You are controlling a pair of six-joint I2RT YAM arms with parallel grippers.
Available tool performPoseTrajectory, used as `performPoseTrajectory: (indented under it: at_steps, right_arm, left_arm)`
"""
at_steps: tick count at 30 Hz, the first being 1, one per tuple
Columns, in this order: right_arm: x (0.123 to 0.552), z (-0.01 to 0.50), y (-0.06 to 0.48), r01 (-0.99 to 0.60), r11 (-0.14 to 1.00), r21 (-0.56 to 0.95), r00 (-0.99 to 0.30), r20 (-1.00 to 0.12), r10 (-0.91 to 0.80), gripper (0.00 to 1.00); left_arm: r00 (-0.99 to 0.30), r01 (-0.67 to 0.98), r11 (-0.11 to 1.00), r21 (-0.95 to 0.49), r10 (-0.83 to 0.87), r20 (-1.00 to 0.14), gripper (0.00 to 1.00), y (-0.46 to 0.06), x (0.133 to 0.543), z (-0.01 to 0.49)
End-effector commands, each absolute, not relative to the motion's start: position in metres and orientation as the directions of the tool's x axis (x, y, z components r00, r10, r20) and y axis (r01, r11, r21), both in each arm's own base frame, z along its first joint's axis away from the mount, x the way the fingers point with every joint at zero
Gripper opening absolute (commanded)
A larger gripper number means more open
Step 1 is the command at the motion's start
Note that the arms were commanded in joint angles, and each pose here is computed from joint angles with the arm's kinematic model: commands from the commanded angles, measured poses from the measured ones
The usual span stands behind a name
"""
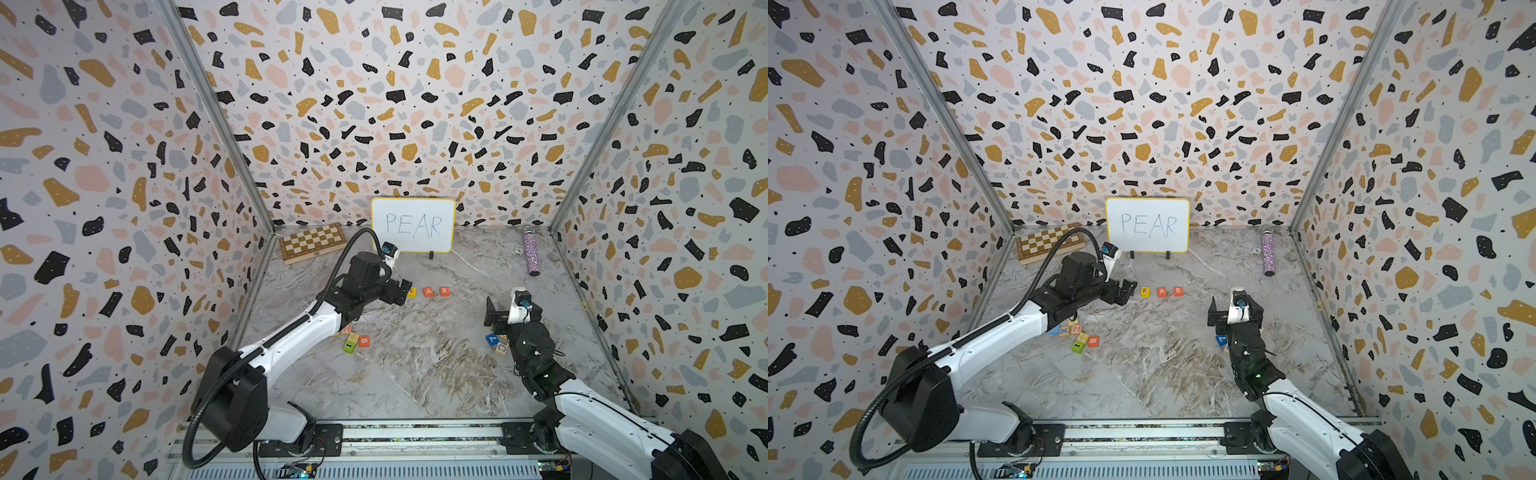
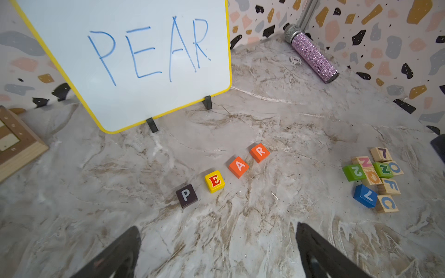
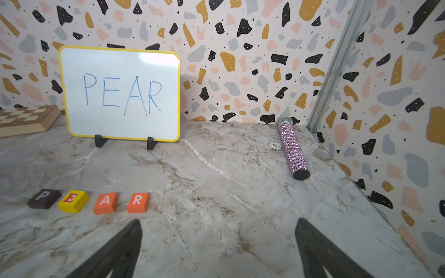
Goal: Spell the uppercase word “pear” with letter blocks
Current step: Reset both arms
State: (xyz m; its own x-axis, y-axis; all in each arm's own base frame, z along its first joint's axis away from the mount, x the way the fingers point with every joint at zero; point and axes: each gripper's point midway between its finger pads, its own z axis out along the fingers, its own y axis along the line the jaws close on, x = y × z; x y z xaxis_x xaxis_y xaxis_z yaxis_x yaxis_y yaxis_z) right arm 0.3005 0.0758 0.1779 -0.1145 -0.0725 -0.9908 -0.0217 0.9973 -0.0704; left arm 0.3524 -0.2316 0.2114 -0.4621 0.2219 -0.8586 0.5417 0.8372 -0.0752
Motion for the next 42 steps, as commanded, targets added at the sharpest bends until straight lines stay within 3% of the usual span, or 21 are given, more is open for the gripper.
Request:
performPoseTrajectory:
  at_steps: [1, 12, 16, 24, 31, 36, 42]
  right_arm:
    - [0.305, 0.193, 0.064, 0.031, 0.997, -0.070, -0.050, -0.996, -0.069, 0.99]
    - [0.302, 0.170, 0.011, 0.161, 0.987, 0.016, -0.058, -0.998, 0.025, 0.99]
    - [0.313, 0.158, 0.004, 0.168, 0.985, 0.038, -0.099, -0.994, 0.055, 0.99]
    - [0.337, 0.135, -0.006, 0.186, 0.982, 0.031, -0.172, -0.983, 0.063, 0.99]
    - [0.356, 0.126, 0.000, 0.155, 0.988, 0.010, -0.234, -0.971, 0.047, 1.00]
    - [0.345, 0.136, -0.012, 0.203, 0.979, -0.003, -0.165, -0.986, 0.031, 0.99]
    - [0.353, 0.135, 0.000, 0.131, 0.989, -0.075, -0.148, -0.987, -0.055, 0.99]
  left_arm:
    - [-0.332, 0.511, 0.859, -0.006, 0.191, -0.924, 0.99, -0.216, 0.350, 0.243]
    - [-0.106, 0.306, 0.933, 0.187, 0.229, -0.968, 0.99, -0.142, 0.316, 0.238]
    - [-0.168, 0.058, 0.959, 0.277, 0.283, -0.944, 0.99, -0.092, 0.320, 0.214]
    - [-0.229, -0.168, 0.948, 0.272, 0.230, -0.946, 0.99, -0.029, 0.320, 0.182]
    - [-0.266, -0.198, 0.955, 0.222, 0.165, -0.950, 0.99, -0.001, 0.339, 0.154]
    - [-0.274, -0.187, 0.972, 0.139, 0.084, -0.958, 0.99, 0.007, 0.349, 0.132]
    - [-0.271, -0.090, 0.989, 0.117, 0.089, -0.959, 0.99, -0.006, 0.355, 0.120]
